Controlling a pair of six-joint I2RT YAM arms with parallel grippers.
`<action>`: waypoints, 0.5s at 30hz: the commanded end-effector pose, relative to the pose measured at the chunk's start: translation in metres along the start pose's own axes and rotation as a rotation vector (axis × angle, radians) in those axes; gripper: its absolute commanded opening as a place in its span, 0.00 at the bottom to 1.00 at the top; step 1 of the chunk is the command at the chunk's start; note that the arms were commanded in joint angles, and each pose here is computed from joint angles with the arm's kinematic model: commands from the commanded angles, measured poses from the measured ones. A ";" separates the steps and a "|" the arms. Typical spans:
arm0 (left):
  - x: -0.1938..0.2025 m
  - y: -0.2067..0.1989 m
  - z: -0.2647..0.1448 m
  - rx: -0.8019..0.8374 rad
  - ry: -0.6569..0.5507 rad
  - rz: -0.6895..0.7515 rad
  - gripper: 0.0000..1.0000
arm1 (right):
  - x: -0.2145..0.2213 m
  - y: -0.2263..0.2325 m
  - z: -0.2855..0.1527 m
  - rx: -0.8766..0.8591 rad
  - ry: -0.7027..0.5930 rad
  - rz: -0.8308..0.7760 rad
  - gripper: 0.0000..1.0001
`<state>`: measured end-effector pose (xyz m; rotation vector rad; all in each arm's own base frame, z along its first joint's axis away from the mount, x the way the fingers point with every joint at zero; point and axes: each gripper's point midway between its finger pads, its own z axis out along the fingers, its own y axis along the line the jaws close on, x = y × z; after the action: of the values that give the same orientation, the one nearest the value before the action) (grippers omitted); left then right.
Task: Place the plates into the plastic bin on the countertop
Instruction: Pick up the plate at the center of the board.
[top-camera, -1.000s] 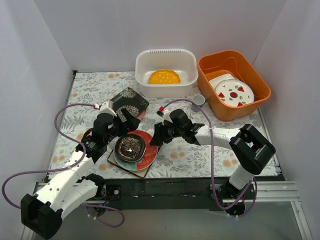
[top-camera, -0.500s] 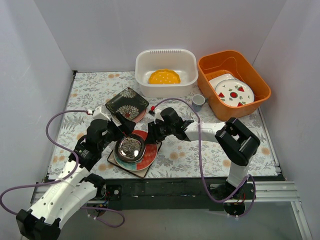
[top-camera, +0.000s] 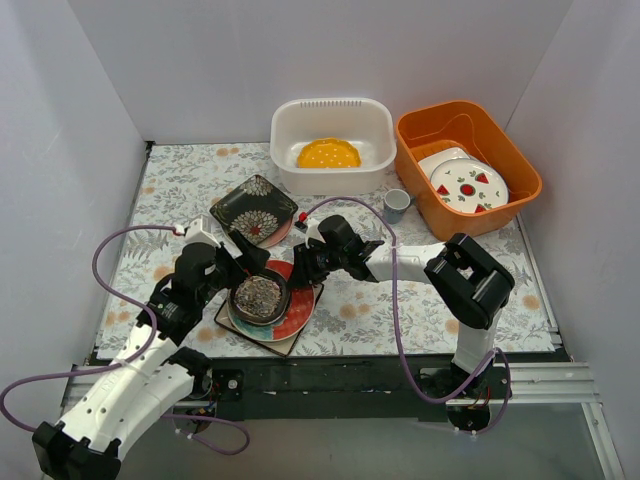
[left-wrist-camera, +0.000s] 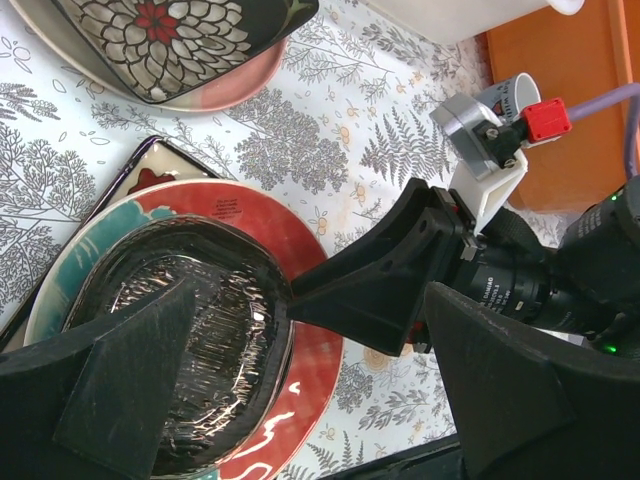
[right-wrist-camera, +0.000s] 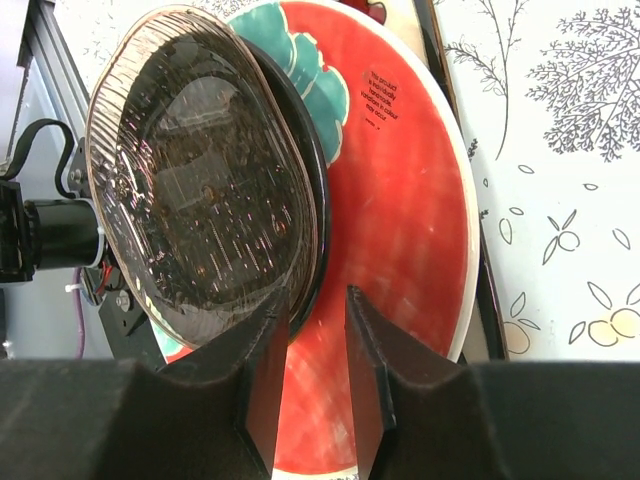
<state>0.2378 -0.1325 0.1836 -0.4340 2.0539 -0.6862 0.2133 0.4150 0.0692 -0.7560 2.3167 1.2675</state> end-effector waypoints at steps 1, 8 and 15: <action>0.006 0.006 0.003 -0.014 0.013 0.001 0.98 | -0.024 0.018 -0.001 -0.040 -0.061 -0.033 0.38; 0.012 0.007 0.011 -0.012 0.035 0.007 0.98 | -0.022 0.015 0.004 -0.039 -0.044 -0.016 0.41; 0.011 0.004 0.017 -0.008 0.044 0.032 0.98 | -0.019 0.009 0.011 -0.007 -0.032 -0.009 0.34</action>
<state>0.2409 -0.1374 0.1595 -0.4298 2.1207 -0.6662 0.2151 0.4195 0.0702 -0.7398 2.3225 1.2716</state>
